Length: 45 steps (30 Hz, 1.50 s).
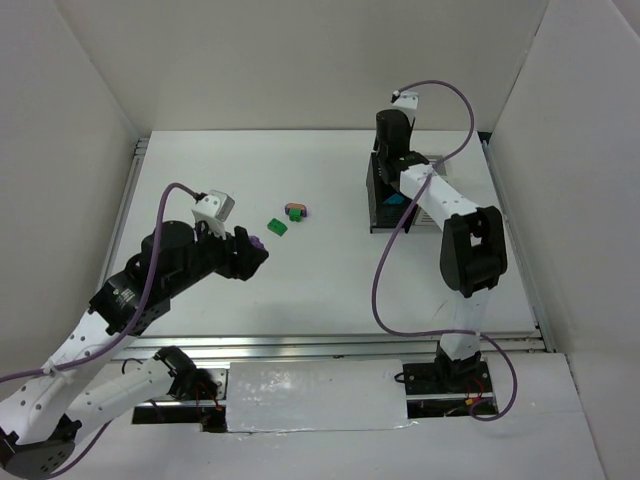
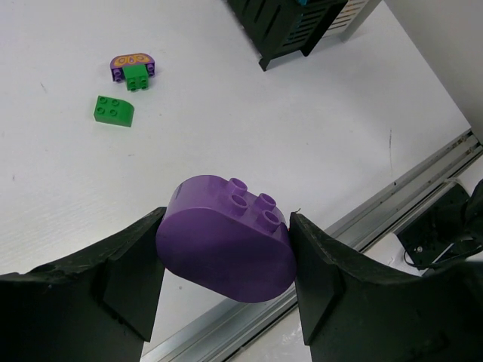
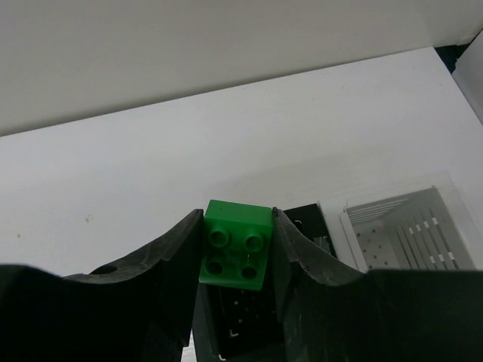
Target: Sort the legos into containers by color
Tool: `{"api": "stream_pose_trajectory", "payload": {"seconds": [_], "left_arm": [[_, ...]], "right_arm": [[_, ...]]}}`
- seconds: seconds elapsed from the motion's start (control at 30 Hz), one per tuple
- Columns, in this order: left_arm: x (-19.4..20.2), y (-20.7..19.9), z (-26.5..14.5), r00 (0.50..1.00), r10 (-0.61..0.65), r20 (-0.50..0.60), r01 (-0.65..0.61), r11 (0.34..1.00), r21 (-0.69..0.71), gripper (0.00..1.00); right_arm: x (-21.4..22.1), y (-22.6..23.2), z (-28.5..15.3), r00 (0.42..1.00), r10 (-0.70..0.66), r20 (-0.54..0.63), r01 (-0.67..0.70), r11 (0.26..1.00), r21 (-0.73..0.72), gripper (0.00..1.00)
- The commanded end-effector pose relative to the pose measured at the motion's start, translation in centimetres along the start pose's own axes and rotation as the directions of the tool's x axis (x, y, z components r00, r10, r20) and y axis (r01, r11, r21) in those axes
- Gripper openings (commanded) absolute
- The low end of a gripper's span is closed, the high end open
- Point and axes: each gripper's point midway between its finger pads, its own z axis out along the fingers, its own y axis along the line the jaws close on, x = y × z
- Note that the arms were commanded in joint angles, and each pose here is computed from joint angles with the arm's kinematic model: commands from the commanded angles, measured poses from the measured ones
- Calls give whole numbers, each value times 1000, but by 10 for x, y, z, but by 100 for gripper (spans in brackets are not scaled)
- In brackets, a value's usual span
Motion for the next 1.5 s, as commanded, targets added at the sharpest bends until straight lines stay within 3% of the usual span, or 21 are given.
{"api": "stream_pose_trajectory", "payload": {"seconds": [0.0, 0.17, 0.23, 0.27, 0.3, 0.33, 0.4, 0.5, 0.73, 0.83, 0.87, 0.97, 1.0, 1.07, 1.1, 1.13, 1.2, 1.3, 1.33, 1.47], "left_arm": [[-7, -4, 0, 999, 36, 26, -36, 999, 22, 0], [-9, -4, -1, 999, 38, 35, -39, 999, 23, 0], [-9, -4, -1, 999, 38, 33, -39, 999, 19, 0], [-9, -4, -1, 999, 35, 32, -36, 999, 18, 0], [-8, -3, 0, 999, 36, 28, -36, 999, 15, 0], [-7, -3, 2, 999, 36, 20, -36, 999, 14, 0], [-6, -2, 3, 999, 30, 13, -30, 1000, 7, 0], [-5, -3, 7, 1000, 27, -2, -27, 1000, 7, 0], [-15, -9, 8, 999, 9, 30, -10, 1000, 26, 0], [-21, -7, 10, 999, -9, 43, 9, 1000, 9, 0], [-31, -7, 8, 997, -22, 68, 23, 1000, -7, 0], [-53, -17, 6, 988, -87, 126, 85, 996, 22, 0], [-64, -34, 6, 983, -90, 157, 73, 991, 110, 0], [-72, -52, 5, 980, -55, 189, 14, 977, 212, 0], [-77, -60, 4, 978, -43, 206, -12, 967, 255, 0], [-79, -64, 4, 977, -30, 213, -30, 962, 272, 0], [-84, -67, 8, 973, 4, 230, -71, 957, 283, 0], [-83, -64, 15, 968, 50, 245, -116, 958, 262, 0], [-87, -61, 17, 958, 80, 274, -149, 958, 244, 0], [-83, -68, 21, 939, 136, 316, -234, 926, 297, 0]], "right_arm": [[-16, -5, 9, 999, 12, 49, -14, 999, 36, 11], [-10, -7, 6, 999, 15, 44, -16, 999, 37, 20], [-8, -8, 5, 999, 13, 41, -15, 999, 38, 34], [-9, -8, 3, 999, 18, 42, -20, 999, 31, 55], [-9, -7, 2, 999, 20, 43, -21, 1000, 23, 55], [-4, -8, 1, 999, 17, 34, -18, 1000, 22, 67], [-4, -10, 0, 999, 26, 35, -27, 999, 26, 77], [-2, -11, -1, 999, 23, 32, -24, 999, 33, 85], [-13, -13, -9, 997, 62, 42, -63, 998, 18, 86], [-9, -4, -24, 998, 55, -28, -56, 997, -58, 86], [-23, 23, -46, 996, 74, -52, -85, 967, -240, 86], [-33, 60, -110, 977, 81, -199, -176, 836, -520, 87], [-19, 84, -146, 957, 37, -286, -229, 700, -676, 88], [-33, 97, -200, 941, 46, -334, -308, 521, -796, 100], [-20, 105, -227, 919, 4, -395, -360, 417, -834, 100], [-18, 104, -242, 905, -10, -424, -389, 383, -838, 99], [-23, 104, -272, 888, -1, -460, -429, 356, -830, 99], [-31, 101, -308, 886, 2, -463, -428, 383, -818, 100], [-28, 104, -326, 891, -21, -454, -408, 404, -819, 100], [-36, 116, -369, 894, -99, -437, -375, 369, -850, 100]]}}
